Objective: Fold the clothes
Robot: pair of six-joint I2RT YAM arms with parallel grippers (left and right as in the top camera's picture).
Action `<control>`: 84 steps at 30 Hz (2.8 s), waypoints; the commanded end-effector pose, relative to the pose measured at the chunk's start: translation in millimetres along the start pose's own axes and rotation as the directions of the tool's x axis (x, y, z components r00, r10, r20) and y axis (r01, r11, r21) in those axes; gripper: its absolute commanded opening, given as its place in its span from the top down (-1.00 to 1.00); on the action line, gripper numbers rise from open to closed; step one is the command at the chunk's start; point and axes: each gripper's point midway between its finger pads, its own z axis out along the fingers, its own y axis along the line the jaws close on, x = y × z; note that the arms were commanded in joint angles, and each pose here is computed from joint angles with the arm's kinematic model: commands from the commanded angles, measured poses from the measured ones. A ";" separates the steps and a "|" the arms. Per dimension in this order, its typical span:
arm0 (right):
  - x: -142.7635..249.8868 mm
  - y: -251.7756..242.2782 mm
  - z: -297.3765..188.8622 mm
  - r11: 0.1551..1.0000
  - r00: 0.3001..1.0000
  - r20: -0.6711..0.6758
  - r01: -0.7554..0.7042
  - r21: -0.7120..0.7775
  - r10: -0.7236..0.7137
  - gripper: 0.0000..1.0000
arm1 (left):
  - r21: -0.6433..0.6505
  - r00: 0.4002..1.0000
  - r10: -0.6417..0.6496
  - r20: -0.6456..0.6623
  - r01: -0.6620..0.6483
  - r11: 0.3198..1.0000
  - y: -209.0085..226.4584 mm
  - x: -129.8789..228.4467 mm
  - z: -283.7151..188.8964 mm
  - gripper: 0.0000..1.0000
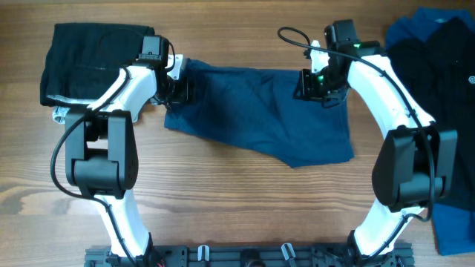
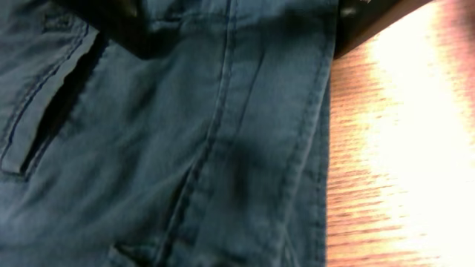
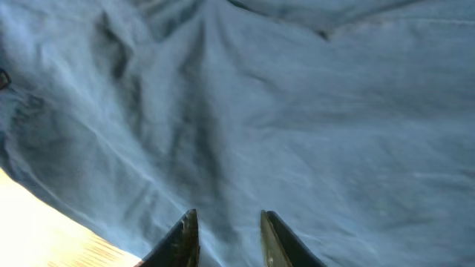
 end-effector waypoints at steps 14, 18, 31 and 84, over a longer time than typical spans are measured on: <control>38.4 47.7 62.1 0.975 0.974 -0.055 -0.220 -0.031 0.218 0.82 | 0.018 0.993 -0.036 -0.109 0.038 0.999 0.9 26.7 19.6 0.92; 38.9 45.5 73.3 0.963 0.962 -0.048 -0.269 -0.036 0.267 0.86 | 0.022 0.997 -0.033 -0.076 0.035 0.999 -4.9 20.3 -5.8 0.92; 47.7 36.9 115.3 0.931 0.927 -0.120 -0.362 -0.036 0.356 0.79 | 0.155 0.983 -0.040 0.178 0.012 0.988 -49.0 -20.2 -117.2 0.92; 76.0 106.7 146.9 0.975 0.983 -0.089 -0.171 -0.138 0.160 0.91 | 0.284 0.951 -0.011 0.309 -0.081 0.955 -113.1 -55.5 -198.1 0.91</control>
